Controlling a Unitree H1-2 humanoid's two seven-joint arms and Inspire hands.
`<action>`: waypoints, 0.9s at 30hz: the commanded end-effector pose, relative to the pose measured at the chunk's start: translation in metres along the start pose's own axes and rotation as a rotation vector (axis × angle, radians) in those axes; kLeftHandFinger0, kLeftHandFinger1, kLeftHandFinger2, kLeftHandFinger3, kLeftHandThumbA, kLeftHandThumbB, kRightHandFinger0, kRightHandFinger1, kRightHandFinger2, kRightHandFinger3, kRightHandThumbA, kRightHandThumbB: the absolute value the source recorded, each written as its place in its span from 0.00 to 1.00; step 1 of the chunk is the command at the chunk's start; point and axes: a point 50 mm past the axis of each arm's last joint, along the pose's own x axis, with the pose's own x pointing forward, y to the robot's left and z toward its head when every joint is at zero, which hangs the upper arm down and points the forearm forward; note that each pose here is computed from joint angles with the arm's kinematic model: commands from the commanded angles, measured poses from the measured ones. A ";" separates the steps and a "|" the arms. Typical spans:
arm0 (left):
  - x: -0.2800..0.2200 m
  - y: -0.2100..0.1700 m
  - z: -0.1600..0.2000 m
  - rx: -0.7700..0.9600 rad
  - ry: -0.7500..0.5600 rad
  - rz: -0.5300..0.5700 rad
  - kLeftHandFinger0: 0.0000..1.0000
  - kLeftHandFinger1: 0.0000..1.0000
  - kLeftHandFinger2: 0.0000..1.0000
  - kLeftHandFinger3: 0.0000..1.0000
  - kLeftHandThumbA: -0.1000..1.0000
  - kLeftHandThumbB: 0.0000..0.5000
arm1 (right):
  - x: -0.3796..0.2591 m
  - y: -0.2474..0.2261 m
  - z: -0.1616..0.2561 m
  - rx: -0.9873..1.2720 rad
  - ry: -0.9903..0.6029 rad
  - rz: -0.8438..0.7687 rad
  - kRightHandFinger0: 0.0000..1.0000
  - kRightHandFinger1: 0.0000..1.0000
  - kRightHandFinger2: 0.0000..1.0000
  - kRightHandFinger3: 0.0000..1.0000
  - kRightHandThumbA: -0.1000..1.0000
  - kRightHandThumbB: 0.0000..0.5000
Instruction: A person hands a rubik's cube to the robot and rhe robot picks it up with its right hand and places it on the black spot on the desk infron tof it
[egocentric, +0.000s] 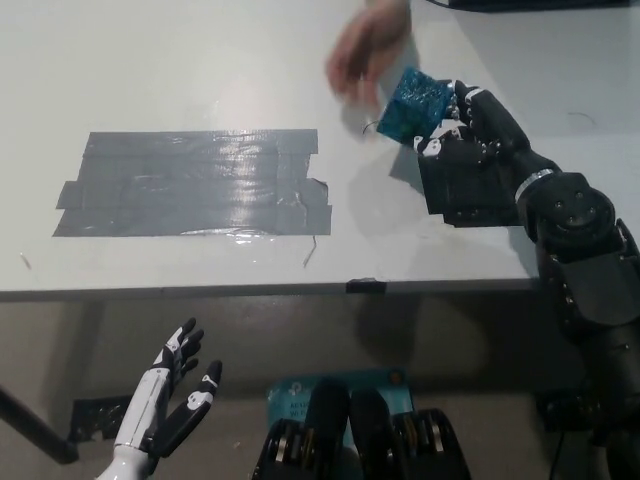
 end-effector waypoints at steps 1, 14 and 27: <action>0.000 0.006 0.009 0.008 -0.045 -0.007 1.00 1.00 1.00 1.00 0.63 0.29 | 0.002 -0.010 0.037 0.035 -0.180 -0.037 0.32 0.59 0.73 0.68 0.48 0.64; 0.002 0.009 0.010 0.024 -0.051 -0.003 1.00 1.00 1.00 1.00 0.64 0.29 | -0.028 -0.057 0.020 0.018 -0.199 -0.147 0.30 0.61 0.81 0.82 0.36 0.53; 0.003 0.008 0.008 0.016 -0.057 0.002 1.00 1.00 1.00 1.00 0.65 0.27 | -0.043 -0.047 -0.035 -0.212 -0.018 -0.140 0.67 0.86 0.92 0.83 0.43 0.60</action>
